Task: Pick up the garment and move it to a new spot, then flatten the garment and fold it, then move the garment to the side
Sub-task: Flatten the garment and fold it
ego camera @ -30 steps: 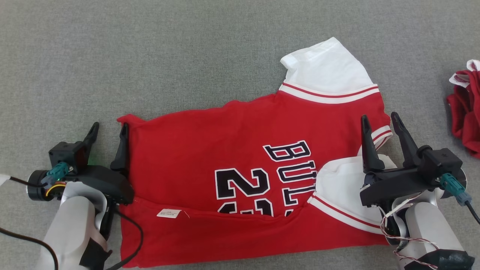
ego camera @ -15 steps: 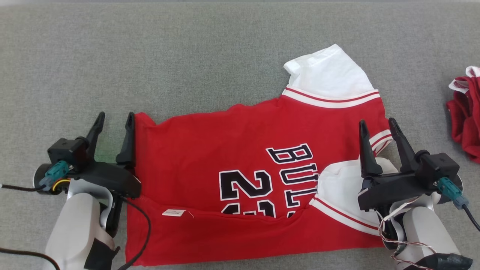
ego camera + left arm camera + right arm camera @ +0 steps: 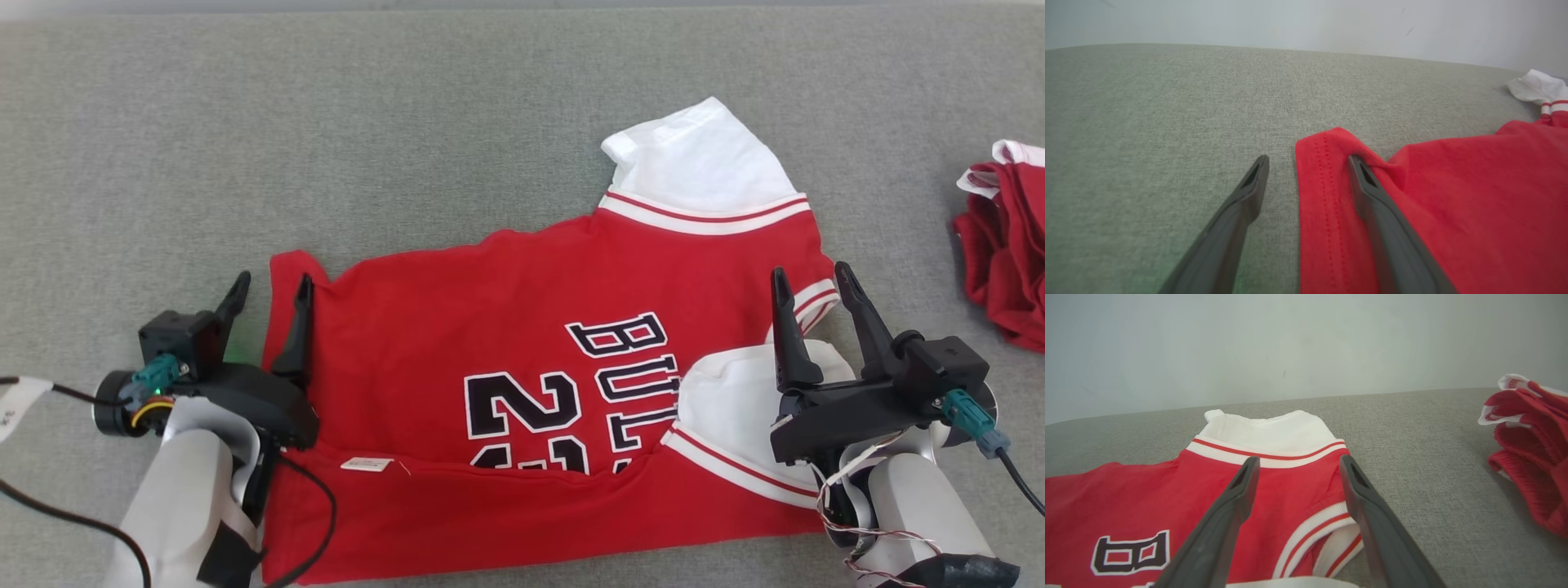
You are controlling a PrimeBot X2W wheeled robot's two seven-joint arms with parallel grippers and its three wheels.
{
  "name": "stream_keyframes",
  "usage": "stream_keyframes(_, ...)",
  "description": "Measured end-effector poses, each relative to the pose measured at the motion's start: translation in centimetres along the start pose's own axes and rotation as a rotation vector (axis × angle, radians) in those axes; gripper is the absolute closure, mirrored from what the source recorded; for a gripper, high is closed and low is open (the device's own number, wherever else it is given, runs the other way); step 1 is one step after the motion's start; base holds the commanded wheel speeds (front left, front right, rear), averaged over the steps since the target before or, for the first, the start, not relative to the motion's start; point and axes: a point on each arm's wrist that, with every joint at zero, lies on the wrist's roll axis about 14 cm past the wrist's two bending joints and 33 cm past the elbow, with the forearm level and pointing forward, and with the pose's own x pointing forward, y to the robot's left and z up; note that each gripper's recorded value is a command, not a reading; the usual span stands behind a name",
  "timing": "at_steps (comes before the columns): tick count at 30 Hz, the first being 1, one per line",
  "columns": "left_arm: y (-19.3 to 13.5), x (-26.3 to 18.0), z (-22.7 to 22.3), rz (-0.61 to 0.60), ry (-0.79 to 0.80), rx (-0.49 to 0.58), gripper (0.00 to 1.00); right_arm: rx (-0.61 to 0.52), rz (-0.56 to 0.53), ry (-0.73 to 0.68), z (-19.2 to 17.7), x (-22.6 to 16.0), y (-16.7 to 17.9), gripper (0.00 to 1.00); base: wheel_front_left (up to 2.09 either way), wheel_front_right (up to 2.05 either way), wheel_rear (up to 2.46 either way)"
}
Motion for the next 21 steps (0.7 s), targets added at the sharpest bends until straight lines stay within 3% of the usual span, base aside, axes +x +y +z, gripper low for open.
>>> stream_keyframes(8,-0.5,1.1,-0.7,-0.018,0.029,0.013,0.0,0.001,-0.021,-0.005,0.1,-0.2,-0.8,0.0,0.0,0.0,0.0)
stream_keyframes(9,-0.5,1.1,-0.7,-0.02,0.03,0.015,0.16,-0.001,-0.021,-0.008,0.2,-0.2,-0.9,0.0,0.0,0.0,0.0)
stream_keyframes(10,-0.6,1.2,-0.6,-0.022,0.03,0.015,0.51,-0.003,-0.02,-0.014,0.4,-0.1,-0.9,0.0,0.0,0.0,0.0)
stream_keyframes(11,-0.6,1.3,-0.6,-0.024,0.03,0.017,0.62,-0.007,-0.017,-0.022,0.7,0.1,-0.9,0.0,0.0,0.0,0.0)
stream_keyframes(12,-0.7,1.2,-0.6,-0.029,0.031,0.019,0.98,-0.012,-0.013,-0.032,1.1,0.3,-0.9,0.0,0.0,0.0,0.0)
stream_keyframes(21,-0.6,0.9,2.6,-0.033,-0.074,0.021,1.0,-0.007,-0.02,-0.042,1.6,1.9,-2.2,0.0,0.0,0.0,0.0)
